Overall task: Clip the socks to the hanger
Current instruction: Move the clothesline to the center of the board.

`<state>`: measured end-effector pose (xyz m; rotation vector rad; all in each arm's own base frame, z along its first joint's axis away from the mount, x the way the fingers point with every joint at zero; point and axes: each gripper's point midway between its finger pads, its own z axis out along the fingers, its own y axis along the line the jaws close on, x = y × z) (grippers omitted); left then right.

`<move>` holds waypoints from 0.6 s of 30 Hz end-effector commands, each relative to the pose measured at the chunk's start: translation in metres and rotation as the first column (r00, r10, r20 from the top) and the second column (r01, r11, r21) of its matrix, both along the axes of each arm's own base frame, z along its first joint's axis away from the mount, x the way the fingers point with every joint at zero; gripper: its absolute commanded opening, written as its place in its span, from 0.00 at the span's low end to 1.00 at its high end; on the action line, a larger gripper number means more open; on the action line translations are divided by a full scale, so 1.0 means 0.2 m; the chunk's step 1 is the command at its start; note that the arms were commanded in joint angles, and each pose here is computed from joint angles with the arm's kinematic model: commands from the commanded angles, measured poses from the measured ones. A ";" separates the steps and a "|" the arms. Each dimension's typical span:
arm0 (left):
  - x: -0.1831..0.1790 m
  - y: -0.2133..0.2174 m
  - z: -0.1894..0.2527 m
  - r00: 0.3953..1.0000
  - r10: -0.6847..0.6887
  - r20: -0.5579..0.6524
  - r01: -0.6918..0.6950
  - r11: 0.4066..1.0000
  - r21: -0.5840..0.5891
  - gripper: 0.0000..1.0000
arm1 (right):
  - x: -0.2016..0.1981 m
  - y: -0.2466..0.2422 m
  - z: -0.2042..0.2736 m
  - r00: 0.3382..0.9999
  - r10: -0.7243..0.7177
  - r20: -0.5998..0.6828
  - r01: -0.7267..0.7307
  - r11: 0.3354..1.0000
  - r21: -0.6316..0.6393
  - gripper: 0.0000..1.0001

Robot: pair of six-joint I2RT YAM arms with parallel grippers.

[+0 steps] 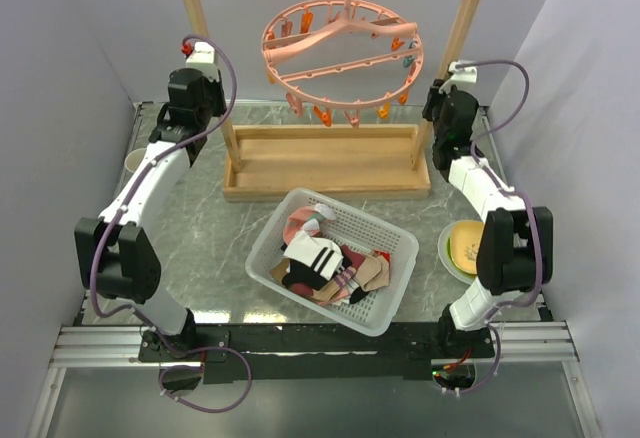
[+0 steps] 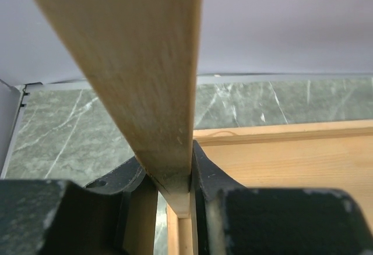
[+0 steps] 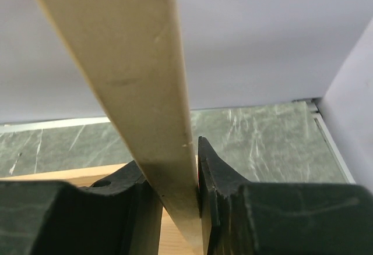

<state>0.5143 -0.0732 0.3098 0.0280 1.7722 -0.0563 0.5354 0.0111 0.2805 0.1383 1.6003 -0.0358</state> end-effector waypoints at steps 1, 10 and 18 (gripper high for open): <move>-0.25 -0.08 0.01 0.990 -0.101 -0.095 0.094 0.993 -0.074 0.16 | -0.15 -0.15 0.07 0.988 -0.148 0.048 0.144 0.986 0.087 0.10; -0.42 -0.08 -0.06 0.986 -0.115 -0.117 0.104 0.990 -0.100 0.21 | -0.21 -0.13 0.05 0.992 -0.121 -0.016 0.122 0.988 0.092 0.28; -0.48 -0.07 0.10 0.987 -0.113 -0.113 0.100 0.989 -0.113 0.98 | -0.36 -0.11 0.20 0.995 -0.103 -0.019 0.104 0.985 0.139 0.81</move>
